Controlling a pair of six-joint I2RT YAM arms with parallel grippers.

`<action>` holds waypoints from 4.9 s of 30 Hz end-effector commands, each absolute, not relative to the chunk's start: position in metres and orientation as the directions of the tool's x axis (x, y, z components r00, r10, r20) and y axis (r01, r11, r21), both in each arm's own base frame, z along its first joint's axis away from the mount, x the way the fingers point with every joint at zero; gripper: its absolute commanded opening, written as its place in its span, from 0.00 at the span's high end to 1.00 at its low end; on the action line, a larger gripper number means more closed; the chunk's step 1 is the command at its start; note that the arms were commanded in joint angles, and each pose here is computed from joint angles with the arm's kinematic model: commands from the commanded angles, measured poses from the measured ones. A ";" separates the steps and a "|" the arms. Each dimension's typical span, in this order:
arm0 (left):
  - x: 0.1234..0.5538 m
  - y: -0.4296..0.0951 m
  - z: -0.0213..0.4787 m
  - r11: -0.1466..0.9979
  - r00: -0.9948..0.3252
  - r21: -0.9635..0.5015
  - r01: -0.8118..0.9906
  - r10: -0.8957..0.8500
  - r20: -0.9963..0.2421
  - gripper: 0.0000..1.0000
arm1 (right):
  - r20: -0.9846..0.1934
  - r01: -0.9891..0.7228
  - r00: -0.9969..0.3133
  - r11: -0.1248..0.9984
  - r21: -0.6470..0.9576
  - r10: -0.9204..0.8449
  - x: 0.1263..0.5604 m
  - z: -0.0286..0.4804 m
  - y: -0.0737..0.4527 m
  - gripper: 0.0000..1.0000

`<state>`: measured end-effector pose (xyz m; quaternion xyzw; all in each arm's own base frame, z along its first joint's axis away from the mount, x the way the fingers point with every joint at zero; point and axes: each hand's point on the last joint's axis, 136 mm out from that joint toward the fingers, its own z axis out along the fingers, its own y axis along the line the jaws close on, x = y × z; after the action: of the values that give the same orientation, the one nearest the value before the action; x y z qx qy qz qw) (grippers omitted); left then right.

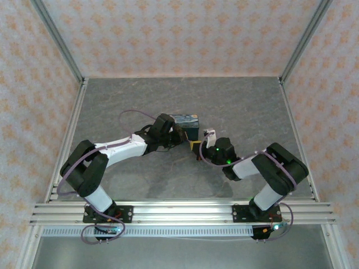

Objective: Unlock a padlock with a key

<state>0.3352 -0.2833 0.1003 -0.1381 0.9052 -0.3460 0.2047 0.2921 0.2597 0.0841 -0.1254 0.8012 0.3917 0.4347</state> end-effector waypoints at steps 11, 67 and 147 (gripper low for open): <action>0.340 -0.293 0.116 0.705 -0.874 -0.705 -0.076 -0.387 -0.293 0.76 | -0.815 -0.585 -0.554 0.618 0.525 0.168 0.301 0.103 0.273 1.00; 0.335 -0.294 0.115 0.707 -0.883 -0.704 -0.067 -0.371 -0.289 0.76 | -0.831 -0.654 -0.483 0.518 0.551 0.275 0.342 0.158 0.309 1.00; 0.335 -0.228 0.067 0.423 -0.689 -0.854 -0.304 -0.716 -0.110 0.65 | -0.256 -0.038 -0.867 0.455 0.890 0.428 0.298 0.107 0.348 1.00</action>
<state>0.3296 -0.2279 0.0640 -0.3095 0.8165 -0.4318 0.2259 0.2895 0.3359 0.0822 0.1183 0.8485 0.4701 0.2123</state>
